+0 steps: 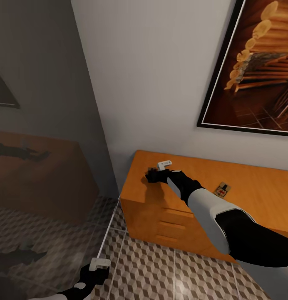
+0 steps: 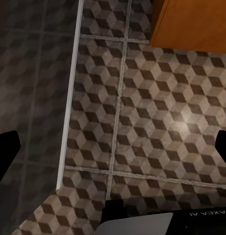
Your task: Take the four mousetraps from the cabinet in the bathroom and place them on the bathroom floor. Make sure all four end up on the same floor surface, and ensure that at least two of them are either under or directly next to the same bathroom sink.
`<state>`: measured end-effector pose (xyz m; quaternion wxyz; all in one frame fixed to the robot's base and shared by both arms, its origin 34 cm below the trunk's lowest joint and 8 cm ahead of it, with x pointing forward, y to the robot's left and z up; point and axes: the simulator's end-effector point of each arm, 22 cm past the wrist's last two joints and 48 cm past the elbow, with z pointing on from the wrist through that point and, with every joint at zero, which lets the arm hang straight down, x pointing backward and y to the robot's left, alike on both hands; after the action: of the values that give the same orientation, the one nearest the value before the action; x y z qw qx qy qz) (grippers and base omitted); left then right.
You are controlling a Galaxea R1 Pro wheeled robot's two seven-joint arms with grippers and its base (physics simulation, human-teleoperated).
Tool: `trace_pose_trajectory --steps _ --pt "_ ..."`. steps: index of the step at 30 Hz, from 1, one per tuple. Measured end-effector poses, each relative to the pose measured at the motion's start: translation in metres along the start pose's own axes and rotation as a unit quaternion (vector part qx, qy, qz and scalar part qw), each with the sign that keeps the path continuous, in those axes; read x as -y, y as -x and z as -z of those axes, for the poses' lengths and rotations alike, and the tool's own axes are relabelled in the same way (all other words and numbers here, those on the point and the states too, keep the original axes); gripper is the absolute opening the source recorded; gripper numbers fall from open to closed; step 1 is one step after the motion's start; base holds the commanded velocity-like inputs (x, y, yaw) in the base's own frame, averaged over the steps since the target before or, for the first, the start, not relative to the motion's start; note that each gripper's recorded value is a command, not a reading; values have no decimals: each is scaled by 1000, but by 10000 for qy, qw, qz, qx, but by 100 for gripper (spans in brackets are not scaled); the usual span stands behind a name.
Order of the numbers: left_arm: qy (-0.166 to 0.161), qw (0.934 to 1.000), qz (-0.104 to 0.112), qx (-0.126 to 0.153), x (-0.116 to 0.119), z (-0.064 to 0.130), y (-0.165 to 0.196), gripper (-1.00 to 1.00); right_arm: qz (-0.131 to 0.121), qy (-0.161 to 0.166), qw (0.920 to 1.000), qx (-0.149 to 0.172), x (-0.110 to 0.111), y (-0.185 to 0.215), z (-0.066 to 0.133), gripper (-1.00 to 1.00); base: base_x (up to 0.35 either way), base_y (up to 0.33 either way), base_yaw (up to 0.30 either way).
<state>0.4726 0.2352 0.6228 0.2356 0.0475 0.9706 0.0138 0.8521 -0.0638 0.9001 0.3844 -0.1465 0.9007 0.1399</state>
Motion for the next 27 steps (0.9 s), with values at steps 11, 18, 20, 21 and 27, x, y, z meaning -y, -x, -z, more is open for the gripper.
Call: trace_pose_trajectory --steps 11,18,20,21,27 --pt "-1 10000 -2 -3 0 0 0 100 -1 -24 10000 6 1 0 0 -100 0 0 0" --pt "0 10000 -1 -3 0 0 0 100 -33 -30 10000 3 2 0 0 -100 0 0 0" --pt "4 10000 -2 -3 -1 0 0 100 -21 -31 10000 -4 2 -1 0 -100 0 0 0" --pt "7 10000 -4 -4 -1 0 0 100 -31 -32 10000 -6 2 -1 0 -100 0 0 0" --pt "8 10000 -2 -4 -1 0 0 100 -50 -26 10000 -9 2 -1 -1 -100 0 0 0"
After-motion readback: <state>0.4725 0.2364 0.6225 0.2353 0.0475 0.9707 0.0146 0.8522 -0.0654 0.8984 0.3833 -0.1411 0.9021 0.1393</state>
